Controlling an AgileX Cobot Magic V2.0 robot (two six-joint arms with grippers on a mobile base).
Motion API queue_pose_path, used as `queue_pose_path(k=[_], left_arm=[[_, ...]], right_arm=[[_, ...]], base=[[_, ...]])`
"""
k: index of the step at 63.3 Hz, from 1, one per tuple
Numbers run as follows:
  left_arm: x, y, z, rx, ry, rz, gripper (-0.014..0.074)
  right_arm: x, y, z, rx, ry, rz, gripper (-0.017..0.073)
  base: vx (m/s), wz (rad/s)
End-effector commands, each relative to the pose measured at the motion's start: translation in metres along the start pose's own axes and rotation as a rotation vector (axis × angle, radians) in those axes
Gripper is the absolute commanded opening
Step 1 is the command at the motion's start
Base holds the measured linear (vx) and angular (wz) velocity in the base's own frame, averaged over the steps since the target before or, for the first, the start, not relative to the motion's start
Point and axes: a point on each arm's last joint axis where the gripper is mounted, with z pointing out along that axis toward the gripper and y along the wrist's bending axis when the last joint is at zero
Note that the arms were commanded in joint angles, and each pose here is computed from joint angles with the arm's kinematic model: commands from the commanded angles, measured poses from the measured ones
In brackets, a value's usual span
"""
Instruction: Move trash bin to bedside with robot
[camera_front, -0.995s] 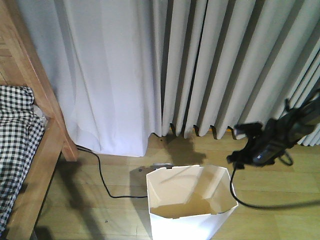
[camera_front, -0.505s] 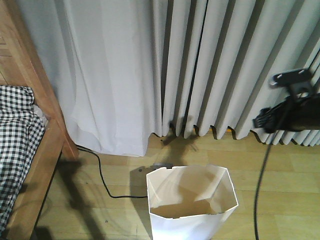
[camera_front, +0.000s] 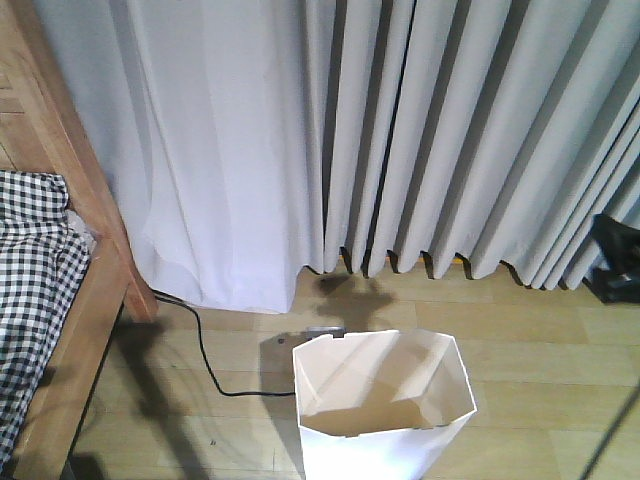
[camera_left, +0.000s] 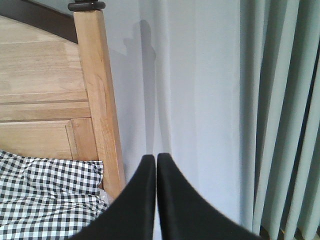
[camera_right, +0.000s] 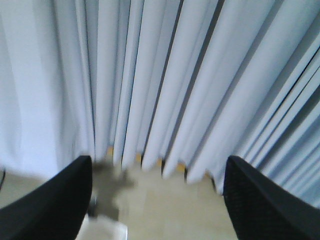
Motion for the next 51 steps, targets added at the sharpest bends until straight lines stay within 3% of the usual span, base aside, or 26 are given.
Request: queue_pose_path(k=[1,8,18,32,38,45,51], left_arm=[[-0.014,-0.001,-0.002,0.007,-0.099,-0.009,-0.0006],[-0.014,-0.001,-0.002,0.007,-0.099,-0.009,-0.0006],[-0.014,-0.001,-0.002,0.007,-0.099,-0.009,-0.0006],[-0.014,-0.001,-0.002,0.007,-0.099,-0.009,-0.0006],[-0.014,-0.001,-0.002,0.007,-0.099,-0.009,-0.0006],[-0.014,-0.001,-0.002,0.007,-0.099,-0.009,-0.0006],[-0.014,-0.001,-0.002,0.007,-0.099,-0.009,-0.0006]], right_arm=[[-0.019,-0.004,-0.023,0.047,-0.191,0.04,0.0529],[-0.02,0.001,-0.052,0.028,-0.284,0.06,0.0529],[-0.01,0.009,-0.074,-0.026,-0.263,0.037,0.0529],[0.005,0.011,-0.093,-0.014,-0.384,0.118,0.0496],[0.012,0.012,-0.101,-0.002,-0.451,0.119,0.0465],[0.017,0.013,-0.102,-0.005,-0.453,0.116,0.0377],[0.019,0.014,-0.101,-0.011,-0.438,0.114,0.0188]], base=[[0.0,0.0],[0.0,0.0],[0.0,0.0],[0.0,0.0],[0.0,0.0],[0.0,0.0],[0.0,0.0]])
